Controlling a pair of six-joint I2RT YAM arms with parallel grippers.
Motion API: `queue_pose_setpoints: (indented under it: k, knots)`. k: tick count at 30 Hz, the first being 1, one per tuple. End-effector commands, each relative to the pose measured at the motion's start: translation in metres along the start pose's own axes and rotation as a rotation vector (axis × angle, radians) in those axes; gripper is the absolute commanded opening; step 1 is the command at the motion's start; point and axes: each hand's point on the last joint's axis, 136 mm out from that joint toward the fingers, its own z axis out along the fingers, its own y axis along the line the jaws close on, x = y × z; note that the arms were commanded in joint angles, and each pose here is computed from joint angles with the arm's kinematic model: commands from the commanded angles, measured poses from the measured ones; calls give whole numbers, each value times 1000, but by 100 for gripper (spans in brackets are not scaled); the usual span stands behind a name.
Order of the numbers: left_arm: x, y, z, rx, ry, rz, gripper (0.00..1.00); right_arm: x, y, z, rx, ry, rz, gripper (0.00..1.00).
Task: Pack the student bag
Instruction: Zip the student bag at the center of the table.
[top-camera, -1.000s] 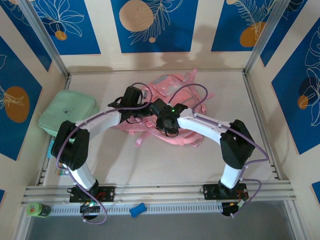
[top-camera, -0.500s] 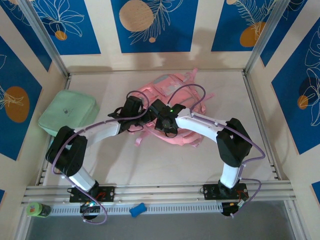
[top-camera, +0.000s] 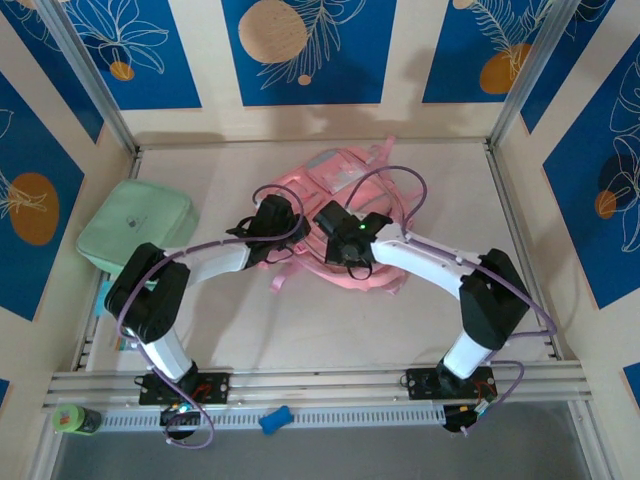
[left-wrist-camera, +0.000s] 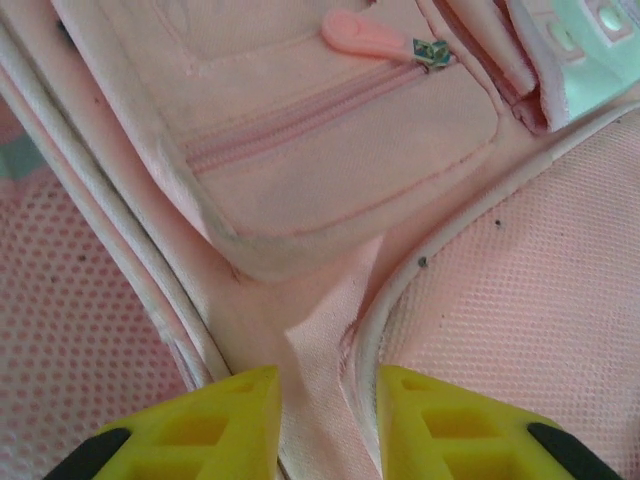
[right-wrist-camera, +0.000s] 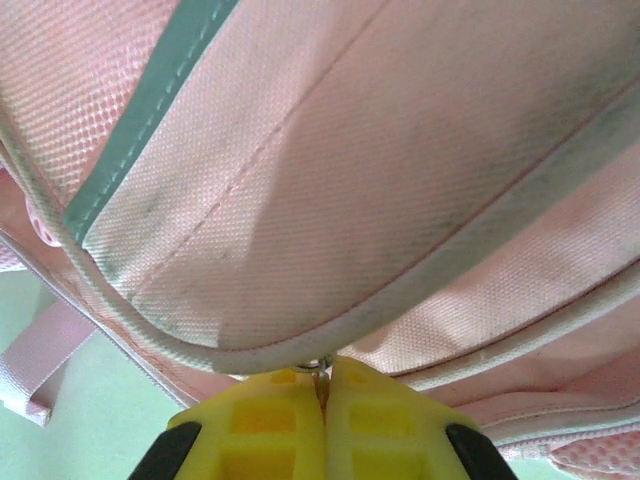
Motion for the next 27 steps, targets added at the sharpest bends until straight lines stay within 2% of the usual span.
queue_pose_setpoints:
  k: [1,5,9,12,15,20,23,27]
  knots:
    - [-2,13,10,-55,-18,12,29,-12,-30,-10,38,-9,-61,0]
    - [-5,14,10,-57,-17,31,29,-28,-41,-8,-7,5,-105,0]
    - [-11,11,3,-51,-20,42,29,-28,-32,-8,-37,32,-189,0]
    - [-10,5,-7,-21,-6,38,34,-16,-10,-7,-143,72,-196,0]
    - [-7,5,-23,-8,33,27,42,-9,10,-11,-167,58,-232,0]
    - [2,4,-55,61,50,-98,47,-5,39,-17,-173,56,-271,0]
    - [12,-17,-58,165,91,-179,51,-3,40,-13,-190,72,-242,0]
    - [25,-42,-55,237,124,-245,51,-4,35,-16,-212,64,-218,0]
